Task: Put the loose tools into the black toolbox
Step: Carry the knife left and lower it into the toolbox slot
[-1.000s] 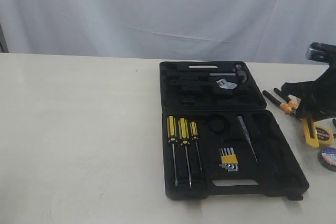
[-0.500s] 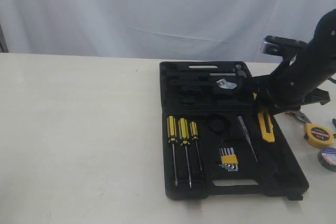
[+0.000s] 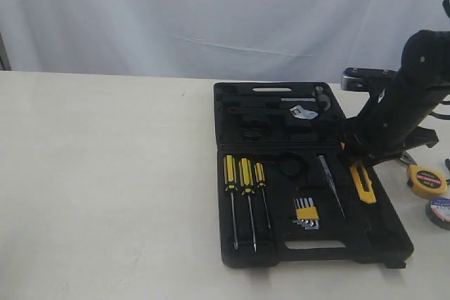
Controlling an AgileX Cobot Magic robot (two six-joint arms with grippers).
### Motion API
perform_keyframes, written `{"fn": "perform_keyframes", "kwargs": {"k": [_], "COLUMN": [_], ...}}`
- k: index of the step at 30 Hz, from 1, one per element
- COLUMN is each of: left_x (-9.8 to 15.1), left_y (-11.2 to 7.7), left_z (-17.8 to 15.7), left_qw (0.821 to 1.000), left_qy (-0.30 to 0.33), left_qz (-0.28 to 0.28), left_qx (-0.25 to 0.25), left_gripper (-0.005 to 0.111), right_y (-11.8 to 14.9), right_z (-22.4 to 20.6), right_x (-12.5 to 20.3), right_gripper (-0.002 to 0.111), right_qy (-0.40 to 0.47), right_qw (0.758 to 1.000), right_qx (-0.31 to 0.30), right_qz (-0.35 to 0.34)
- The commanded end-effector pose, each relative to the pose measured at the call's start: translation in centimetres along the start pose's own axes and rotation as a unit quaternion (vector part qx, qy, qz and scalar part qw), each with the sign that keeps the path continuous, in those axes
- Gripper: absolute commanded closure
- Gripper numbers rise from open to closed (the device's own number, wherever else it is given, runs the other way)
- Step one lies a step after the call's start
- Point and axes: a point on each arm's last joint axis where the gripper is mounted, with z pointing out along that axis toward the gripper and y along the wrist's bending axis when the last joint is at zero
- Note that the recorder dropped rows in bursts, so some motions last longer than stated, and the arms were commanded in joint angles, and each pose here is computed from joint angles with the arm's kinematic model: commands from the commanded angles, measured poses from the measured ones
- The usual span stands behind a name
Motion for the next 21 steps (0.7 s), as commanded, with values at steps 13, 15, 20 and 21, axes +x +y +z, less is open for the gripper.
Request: {"fn": "perform_keyframes", "kwargs": {"k": [13,15,20,21], "left_x": [0.1,0.1,0.1,0.1], "left_y": [0.0,0.0,0.0,0.0], "left_z": [0.0,0.0,0.0,0.0], "left_qw": [1.000,1.000,1.000,1.000], "left_qy": [0.001,0.001,0.001,0.001], "left_qz": [-0.001,-0.001,-0.001,-0.001], "left_qx": [0.004,0.004,0.004,0.004], "left_gripper": [0.107,0.107,0.107,0.107], "right_y": [-0.6,-0.6,-0.6,-0.6], "right_z": [2.9,3.0,3.3,3.4], "right_x": [0.4,0.4,0.4,0.4], "right_gripper": [0.109,0.109,0.109,0.109], "right_qy": [0.046,0.045,0.048,0.047], "right_qw": [0.998,0.998,0.998,0.998], "right_qx": [0.032,0.032,0.032,0.032], "right_qz": [-0.041,-0.041,-0.041,-0.041]}}
